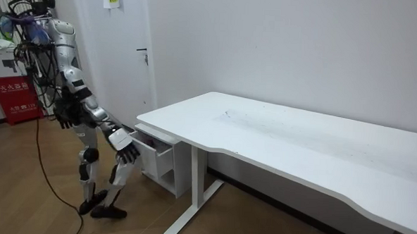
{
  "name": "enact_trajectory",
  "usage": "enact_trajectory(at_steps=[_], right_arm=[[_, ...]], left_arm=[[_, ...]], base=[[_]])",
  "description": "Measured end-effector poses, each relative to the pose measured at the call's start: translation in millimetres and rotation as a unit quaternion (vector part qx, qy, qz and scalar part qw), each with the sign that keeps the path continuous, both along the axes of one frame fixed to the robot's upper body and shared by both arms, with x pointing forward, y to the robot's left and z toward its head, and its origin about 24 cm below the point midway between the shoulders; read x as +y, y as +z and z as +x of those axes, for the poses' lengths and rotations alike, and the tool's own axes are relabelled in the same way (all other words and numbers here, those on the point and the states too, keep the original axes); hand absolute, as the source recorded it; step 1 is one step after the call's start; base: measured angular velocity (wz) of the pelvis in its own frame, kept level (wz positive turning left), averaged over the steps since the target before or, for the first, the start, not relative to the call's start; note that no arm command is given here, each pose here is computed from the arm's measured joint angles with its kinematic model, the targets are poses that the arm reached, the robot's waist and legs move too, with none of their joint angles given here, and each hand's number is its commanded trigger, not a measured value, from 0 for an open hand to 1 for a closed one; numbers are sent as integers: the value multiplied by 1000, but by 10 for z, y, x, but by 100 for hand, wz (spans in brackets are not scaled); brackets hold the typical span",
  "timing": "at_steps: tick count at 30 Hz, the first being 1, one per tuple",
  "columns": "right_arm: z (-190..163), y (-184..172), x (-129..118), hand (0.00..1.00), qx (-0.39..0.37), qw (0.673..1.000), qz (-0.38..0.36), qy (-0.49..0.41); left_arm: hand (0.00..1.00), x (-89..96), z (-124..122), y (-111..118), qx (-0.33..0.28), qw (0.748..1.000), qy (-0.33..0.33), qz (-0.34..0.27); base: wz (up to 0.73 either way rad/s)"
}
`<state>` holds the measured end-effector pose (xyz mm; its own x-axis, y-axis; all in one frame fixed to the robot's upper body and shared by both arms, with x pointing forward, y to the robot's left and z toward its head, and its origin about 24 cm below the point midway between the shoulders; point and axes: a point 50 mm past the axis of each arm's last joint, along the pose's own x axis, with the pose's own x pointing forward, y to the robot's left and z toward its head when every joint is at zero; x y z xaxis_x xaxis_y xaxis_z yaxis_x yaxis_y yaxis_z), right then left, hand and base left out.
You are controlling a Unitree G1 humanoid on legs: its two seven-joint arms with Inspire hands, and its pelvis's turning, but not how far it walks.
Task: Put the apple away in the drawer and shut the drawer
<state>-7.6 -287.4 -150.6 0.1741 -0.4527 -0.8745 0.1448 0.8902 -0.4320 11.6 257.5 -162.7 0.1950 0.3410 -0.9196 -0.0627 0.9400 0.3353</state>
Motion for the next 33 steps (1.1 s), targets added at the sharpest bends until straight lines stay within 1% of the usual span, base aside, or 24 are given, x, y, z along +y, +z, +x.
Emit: enact_trajectory(at_steps=[3,6,9,11,16,18,19,20,21,23,28,31,33], right_arm=[[-227,-57,121,0,38,998,24,-38],[-373,-70,162,0,58,996,33,-66],[-474,-75,205,0,75,994,41,-73],[-476,-80,215,0,77,992,44,-85],[-328,-90,182,0,54,990,46,-120],[-171,-103,172,0,46,990,44,-124],[-157,-109,190,0,46,990,46,-123],[-156,-115,202,0,53,990,46,-120],[-162,-113,197,0,58,990,43,-117],[-128,-107,182,0,48,991,39,-121],[-173,-98,167,0,63,990,31,-126],[-185,-95,160,0,63,989,28,-134],[-156,-90,146,0,52,990,20,-133]], left_arm=[[0,138,3,34,14,1000,6,19],[0,113,-19,19,34,999,8,15],[0,100,-39,11,52,998,8,14],[0,96,-66,8,65,998,3,15],[0,89,-278,8,106,994,4,15],[0,35,-431,-6,130,991,15,8],[0,64,-399,1,127,992,10,12],[0,141,-202,19,98,995,-6,23],[0,173,-209,32,90,996,-2,29],[0,154,-317,30,102,994,4,25],[0,133,-378,29,107,994,9,32],[0,142,-271,36,88,995,4,44],[0,129,-146,33,65,997,7,50]], base=[[-23],[-10],[7],[13],[2],[-14],[34],[33],[8],[-12],[-2],[1],[-19]])
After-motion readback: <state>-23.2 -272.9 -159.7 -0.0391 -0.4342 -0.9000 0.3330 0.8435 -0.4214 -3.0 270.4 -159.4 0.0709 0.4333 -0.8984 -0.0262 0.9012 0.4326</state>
